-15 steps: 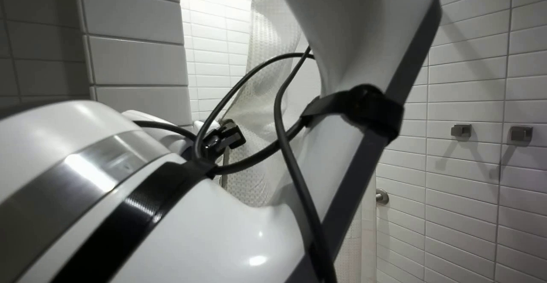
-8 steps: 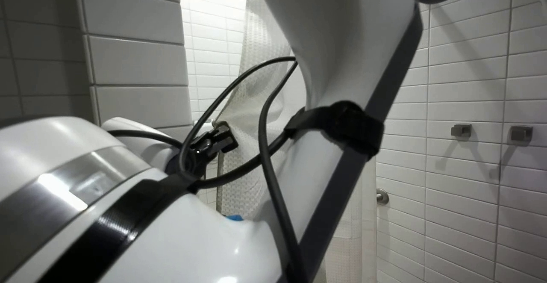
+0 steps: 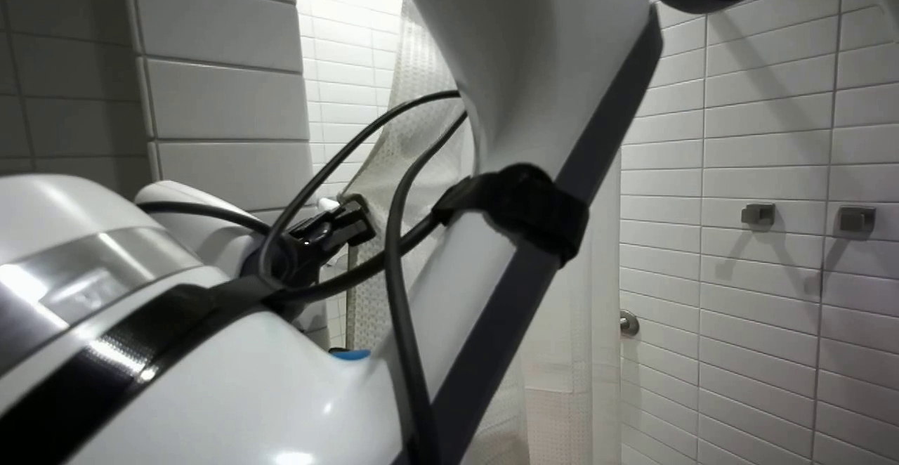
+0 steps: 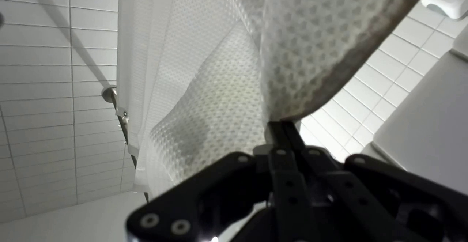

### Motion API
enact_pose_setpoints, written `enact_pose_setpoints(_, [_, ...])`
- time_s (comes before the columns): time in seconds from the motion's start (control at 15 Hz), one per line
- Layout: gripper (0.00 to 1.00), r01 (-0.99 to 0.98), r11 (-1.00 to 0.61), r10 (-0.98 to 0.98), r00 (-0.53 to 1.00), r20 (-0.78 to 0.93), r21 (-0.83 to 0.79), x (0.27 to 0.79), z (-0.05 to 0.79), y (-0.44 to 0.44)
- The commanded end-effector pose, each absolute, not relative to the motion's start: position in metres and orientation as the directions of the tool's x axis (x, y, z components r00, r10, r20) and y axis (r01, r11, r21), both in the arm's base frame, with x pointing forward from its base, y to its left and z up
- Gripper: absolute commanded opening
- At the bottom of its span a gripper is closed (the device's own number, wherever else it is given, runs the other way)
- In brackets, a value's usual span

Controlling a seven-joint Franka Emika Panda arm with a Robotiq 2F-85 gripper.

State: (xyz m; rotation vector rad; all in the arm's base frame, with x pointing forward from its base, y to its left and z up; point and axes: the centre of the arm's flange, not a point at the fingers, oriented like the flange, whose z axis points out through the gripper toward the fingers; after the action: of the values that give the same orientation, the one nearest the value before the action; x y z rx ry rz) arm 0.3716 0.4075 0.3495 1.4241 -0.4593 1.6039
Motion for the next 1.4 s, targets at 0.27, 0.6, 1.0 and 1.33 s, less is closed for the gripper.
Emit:
enact_pose_setpoints(0.27, [0.01, -0.824, -0.502, 0.406, 0.045, 0.913, 0.264, 0.3791, 0.3498, 0.4181])
enact_pose_setpoints(0.6, [0.01, -0.822, -0.502, 0.418, 0.04, 0.907, 0.268, 0.3753, 0.3469, 0.4204])
enact_pose_setpoints(1.0, [0.01, -0.817, -0.51, 0.436, 0.025, 0.9, 0.27, 0.3763, 0.3453, 0.4228])
enact_pose_setpoints(1.33, [0.01, -0.818, -0.509, 0.436, 0.023, 0.9, 0.267, 0.3809, 0.3483, 0.4216])
